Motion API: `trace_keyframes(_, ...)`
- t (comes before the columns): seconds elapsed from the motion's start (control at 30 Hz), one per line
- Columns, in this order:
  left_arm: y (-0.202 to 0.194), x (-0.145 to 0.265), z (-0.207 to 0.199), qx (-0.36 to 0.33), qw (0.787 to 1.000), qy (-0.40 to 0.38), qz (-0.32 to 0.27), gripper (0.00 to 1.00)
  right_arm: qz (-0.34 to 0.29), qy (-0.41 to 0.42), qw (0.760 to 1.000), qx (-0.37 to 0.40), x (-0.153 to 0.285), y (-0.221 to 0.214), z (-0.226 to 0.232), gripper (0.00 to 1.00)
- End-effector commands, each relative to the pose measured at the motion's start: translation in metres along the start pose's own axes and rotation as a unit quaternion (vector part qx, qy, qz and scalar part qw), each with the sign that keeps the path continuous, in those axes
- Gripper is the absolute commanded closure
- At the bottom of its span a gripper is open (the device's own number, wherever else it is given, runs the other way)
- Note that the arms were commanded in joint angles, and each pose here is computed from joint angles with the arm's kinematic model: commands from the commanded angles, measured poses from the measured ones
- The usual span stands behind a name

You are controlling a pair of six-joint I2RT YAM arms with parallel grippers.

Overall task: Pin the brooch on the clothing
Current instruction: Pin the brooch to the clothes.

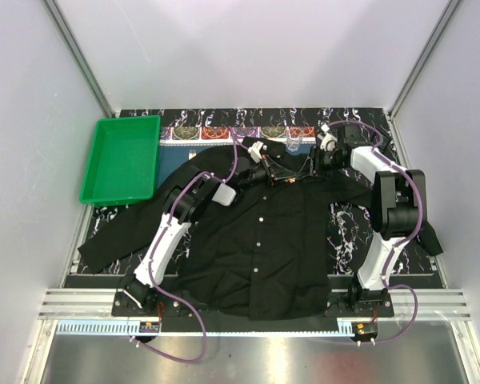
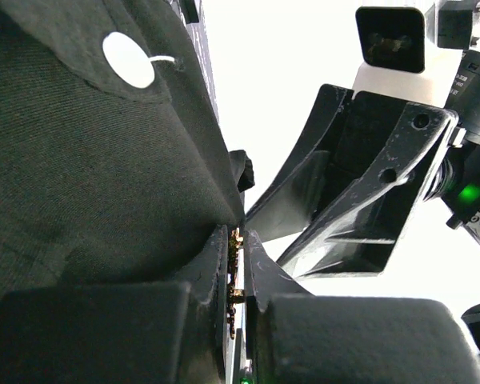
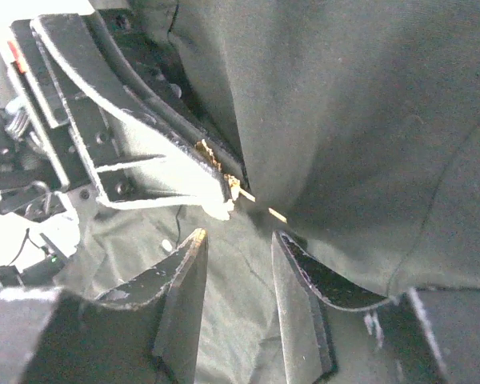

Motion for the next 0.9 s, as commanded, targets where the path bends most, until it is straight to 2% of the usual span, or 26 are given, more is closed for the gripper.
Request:
trace_keyframes(0.0, -0.004, 0.0, -0.013, -0.006, 0.999, -0.043, -0.007, 1.0, -0.029, 0.042, 0.998, 0.024, 0.051, 0.016, 0.028, 0.56)
trace_keyframes(0.07, -0.006, 0.0, -0.01, -0.004, 0.999, -0.04, -0.006, 1.0, -0.042, 0.054, 0.998, 0.015, 0.071, 0.023, 0.025, 0.55)
trace_keyframes(0.17, -0.006, 0.0, -0.011, -0.004, 0.999, -0.041, -0.006, 1.0, -0.041, 0.045, 0.998, 0.017, 0.076, 0.024, 0.022, 0.52)
trace_keyframes(0.33, -0.005, -0.001, -0.015, -0.008, 0.999, -0.046, -0.008, 1.0, -0.047, 0.016, 0.999, 0.008, 0.071, 0.032, 0.012, 0.69)
trace_keyframes(0.37, -0.005, -0.001, -0.016, -0.008, 0.999, -0.046, -0.009, 1.0, -0.045, 0.015, 0.999, 0.001, 0.066, 0.034, 0.009, 0.7)
trace_keyframes(0.53, -0.006, 0.0, -0.015, -0.009, 0.999, -0.043, -0.007, 1.0, -0.021, 0.048, 0.998, -0.032, 0.054, 0.035, 0.01, 0.6)
trace_keyframes(0.67, -0.008, -0.002, -0.014, -0.005, 0.999, -0.046, -0.007, 1.0, 0.001, 0.055, 0.996, -0.074, 0.041, 0.033, 0.004, 0.6)
trace_keyframes(0.87, -0.01, -0.003, -0.015, -0.006, 0.999, -0.048, -0.003, 1.0, 0.014, 0.061, 0.994, -0.09, 0.028, 0.033, -0.004, 0.59)
Point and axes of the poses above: each gripper's point midway between its finger pads, its own x axis back along the fingers, its own z axis along the line the jaws close on, y = z × x, the point moved 3 cm from there along x, back along the fingers, and after that the axes turned 13 degrees about -x, right-handed, at the moved point
